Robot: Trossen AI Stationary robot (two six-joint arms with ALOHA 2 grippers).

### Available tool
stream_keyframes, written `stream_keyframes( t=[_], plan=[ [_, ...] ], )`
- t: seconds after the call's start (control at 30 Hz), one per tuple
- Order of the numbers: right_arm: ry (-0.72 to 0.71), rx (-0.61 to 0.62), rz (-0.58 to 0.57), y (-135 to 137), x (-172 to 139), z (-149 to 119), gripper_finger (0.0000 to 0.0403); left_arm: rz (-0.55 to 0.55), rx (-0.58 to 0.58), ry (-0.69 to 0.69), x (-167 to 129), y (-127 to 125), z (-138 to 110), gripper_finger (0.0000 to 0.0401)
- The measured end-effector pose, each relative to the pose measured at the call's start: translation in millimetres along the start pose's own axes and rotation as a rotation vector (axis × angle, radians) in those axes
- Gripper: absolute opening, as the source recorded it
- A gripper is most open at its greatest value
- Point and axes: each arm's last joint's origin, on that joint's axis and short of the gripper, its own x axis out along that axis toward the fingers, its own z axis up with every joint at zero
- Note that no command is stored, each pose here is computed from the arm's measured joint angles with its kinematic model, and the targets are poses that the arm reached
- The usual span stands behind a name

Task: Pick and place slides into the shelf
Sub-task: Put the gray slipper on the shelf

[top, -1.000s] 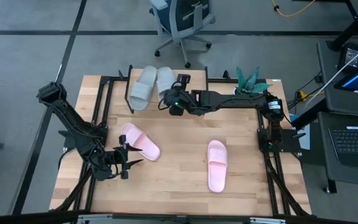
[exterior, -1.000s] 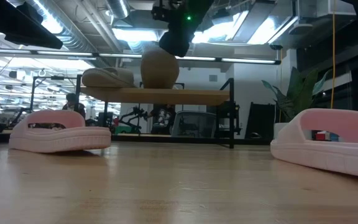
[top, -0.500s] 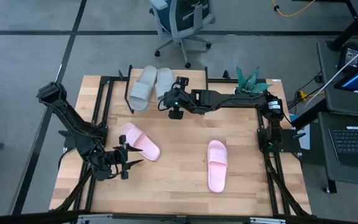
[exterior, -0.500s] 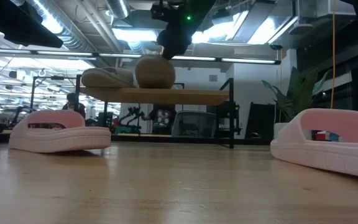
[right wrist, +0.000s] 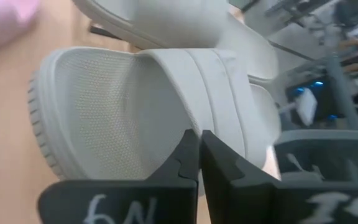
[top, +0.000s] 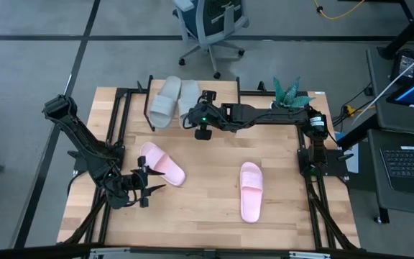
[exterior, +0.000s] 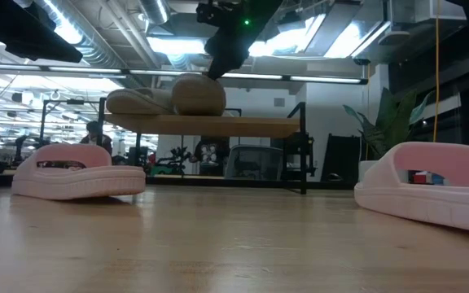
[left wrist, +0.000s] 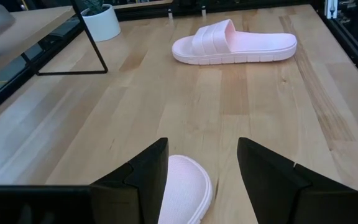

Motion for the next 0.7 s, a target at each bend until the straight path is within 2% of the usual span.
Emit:
stream_keyframes(
  t=[0.37,0.53,0.7],
  plan=[
    [-0.026,0.069,0.1,0.4,1.4,-0.7,0.0006,0.0,-0.001,0.0,0.0,0.0,0.0,0.0185],
    [-0.022,0.105,0.111,-0.5,2.1,-1.6,0.0006,-0.002,-0.007,-0.003,0.0,-0.3,0.5,0.0185],
    [-0.044,0.143,0.202,-2.2,4.2,-2.6,0.0006,-0.002,-0.007,-0.003,0.0,-0.3,0.5,0.0185]
  ],
)
